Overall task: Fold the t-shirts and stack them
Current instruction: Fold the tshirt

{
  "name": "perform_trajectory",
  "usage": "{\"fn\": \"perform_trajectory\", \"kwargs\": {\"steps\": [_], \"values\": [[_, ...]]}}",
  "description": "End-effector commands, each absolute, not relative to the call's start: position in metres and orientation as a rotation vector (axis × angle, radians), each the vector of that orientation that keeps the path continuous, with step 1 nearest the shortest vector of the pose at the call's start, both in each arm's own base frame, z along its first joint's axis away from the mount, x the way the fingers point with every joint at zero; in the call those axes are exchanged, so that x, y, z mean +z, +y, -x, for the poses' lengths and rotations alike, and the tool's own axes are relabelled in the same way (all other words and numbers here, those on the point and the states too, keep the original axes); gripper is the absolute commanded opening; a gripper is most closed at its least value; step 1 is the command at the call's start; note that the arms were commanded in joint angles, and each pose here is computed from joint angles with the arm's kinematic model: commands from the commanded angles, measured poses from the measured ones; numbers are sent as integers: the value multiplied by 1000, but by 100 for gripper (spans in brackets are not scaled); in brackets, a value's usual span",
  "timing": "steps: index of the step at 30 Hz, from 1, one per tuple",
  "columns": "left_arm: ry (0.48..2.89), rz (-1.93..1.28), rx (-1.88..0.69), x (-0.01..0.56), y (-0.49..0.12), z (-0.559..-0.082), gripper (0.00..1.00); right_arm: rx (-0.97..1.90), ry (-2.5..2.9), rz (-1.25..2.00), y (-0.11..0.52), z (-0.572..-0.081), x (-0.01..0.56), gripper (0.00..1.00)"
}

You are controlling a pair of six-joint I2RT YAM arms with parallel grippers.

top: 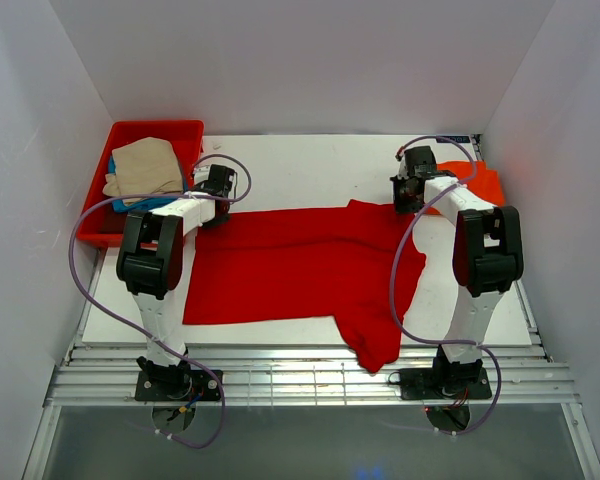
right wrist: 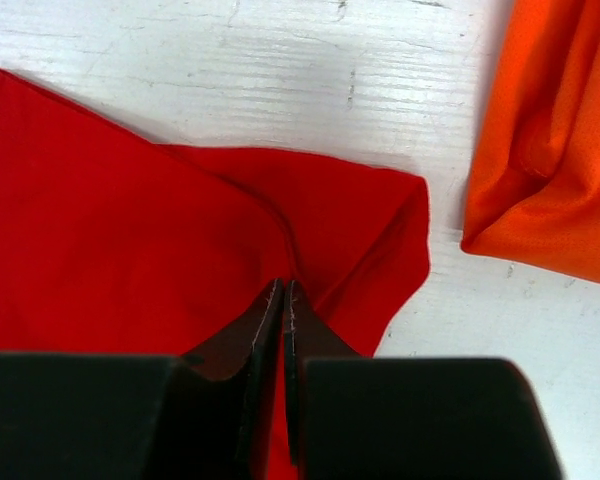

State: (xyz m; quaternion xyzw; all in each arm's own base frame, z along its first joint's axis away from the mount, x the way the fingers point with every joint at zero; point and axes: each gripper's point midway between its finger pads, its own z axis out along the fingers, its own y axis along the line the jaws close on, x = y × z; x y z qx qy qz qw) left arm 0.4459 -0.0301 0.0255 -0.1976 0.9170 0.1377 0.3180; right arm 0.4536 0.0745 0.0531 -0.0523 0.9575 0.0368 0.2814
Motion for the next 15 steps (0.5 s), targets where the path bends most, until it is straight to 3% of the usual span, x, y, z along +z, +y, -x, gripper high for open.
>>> {"fn": "perform_trajectory", "kwargs": {"steps": [1, 15], "values": [[2450, 516, 372, 26, -29, -430, 43, 188, 2552, 190, 88, -450, 62, 8], [2425, 540, 284, 42, -36, -431, 43, 359, 2579, 337, 140, -356, 88, 8]]}}
